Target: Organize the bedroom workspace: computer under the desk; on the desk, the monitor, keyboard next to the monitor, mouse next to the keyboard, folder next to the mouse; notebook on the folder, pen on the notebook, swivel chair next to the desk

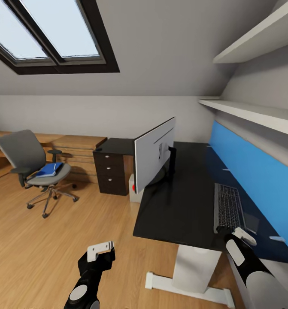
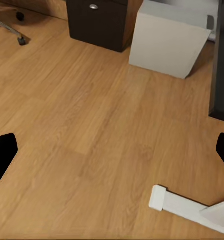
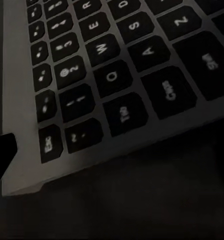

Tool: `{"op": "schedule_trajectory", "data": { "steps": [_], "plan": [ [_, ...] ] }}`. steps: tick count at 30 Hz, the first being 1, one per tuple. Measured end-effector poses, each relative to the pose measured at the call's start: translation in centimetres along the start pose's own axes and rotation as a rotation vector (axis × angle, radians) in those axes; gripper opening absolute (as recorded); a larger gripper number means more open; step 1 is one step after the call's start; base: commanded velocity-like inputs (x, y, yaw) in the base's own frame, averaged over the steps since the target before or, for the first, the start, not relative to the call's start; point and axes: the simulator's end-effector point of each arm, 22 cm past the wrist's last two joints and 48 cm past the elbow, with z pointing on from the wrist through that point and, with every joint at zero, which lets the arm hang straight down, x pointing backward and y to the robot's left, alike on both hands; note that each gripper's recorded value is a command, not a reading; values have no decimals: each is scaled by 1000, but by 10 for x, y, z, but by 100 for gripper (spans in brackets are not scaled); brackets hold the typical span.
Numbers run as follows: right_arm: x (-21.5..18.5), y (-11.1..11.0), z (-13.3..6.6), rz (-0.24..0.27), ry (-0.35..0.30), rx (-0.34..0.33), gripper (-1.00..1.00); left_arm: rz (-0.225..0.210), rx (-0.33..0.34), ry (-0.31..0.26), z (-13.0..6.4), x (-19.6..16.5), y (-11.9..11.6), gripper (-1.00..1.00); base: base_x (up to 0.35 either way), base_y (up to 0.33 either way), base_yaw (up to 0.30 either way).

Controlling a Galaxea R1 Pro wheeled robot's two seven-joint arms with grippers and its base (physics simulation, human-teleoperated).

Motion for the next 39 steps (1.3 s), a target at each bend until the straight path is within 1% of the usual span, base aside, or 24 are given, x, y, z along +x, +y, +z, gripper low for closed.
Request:
{"op": "schedule_trajectory", "data": {
  "steps": [6, 12, 16, 20, 21, 24, 25, 26, 27, 28, 29, 30, 31, 35, 39],
  "plan": [
    [0, 0, 0, 0, -1, 0, 100, -1, 0, 1, 0, 0, 0, 100, -236, 0, 7],
    [0, 1, 0, 0, 0, -1, 100, -1, 0, 0, 0, 0, 0, 100, -68, 0, 1],
    [5, 7, -2, -2, 4, -10, 100, -1, 1, 0, 0, 0, 0, 100, -17, 0, 0],
    [10, 23, -4, -44, 1, -36, 100, -1, 0, 1, 0, 0, 0, 100, -6, 0, 0],
    [9, 32, -6, -72, -7, -53, 100, 0, -1, 2, 0, 1, 1, 100, -3, 0, 0],
    [7, 48, -9, -118, -25, -83, 100, 1, -3, 3, 0, 1, 1, 100, -2, 0, 0],
    [5, 58, -12, -145, -38, -103, 100, 1, -4, 3, 1, 2, 2, 100, 0, 0, 0],
    [4, 63, -13, -159, -44, -113, 100, 1, -4, 3, 1, 2, 2, 100, 0, 0, 0],
    [4, 72, -16, -185, -54, -130, 100, 2, -5, 4, 1, 2, 2, 100, 0, 0, 0],
    [3, 76, -17, -198, -59, -139, 100, 2, -5, 4, 1, 2, 2, 100, 0, 0, 0],
    [3, 85, -20, -224, -68, -157, 100, 2, -6, 4, 1, 2, 2, 100, 0, 0, 0],
    [3, 90, -21, -237, -73, -166, 100, 2, -6, 5, 1, 2, 2, 100, 0, 0, 0],
    [3, 99, -24, -261, -82, -184, 100, 2, -6, 5, 1, 2, 3, 100, 0, 0, 0],
    [2, 117, -31, -307, -101, -223, 100, 3, -7, 5, 1, 2, 3, 100, 0, 0, 0],
    [0, 134, -38, -340, -119, -257, 100, 6, -10, 12, 2, 6, 3, 100, 0, 0, 0]
  ]
}}
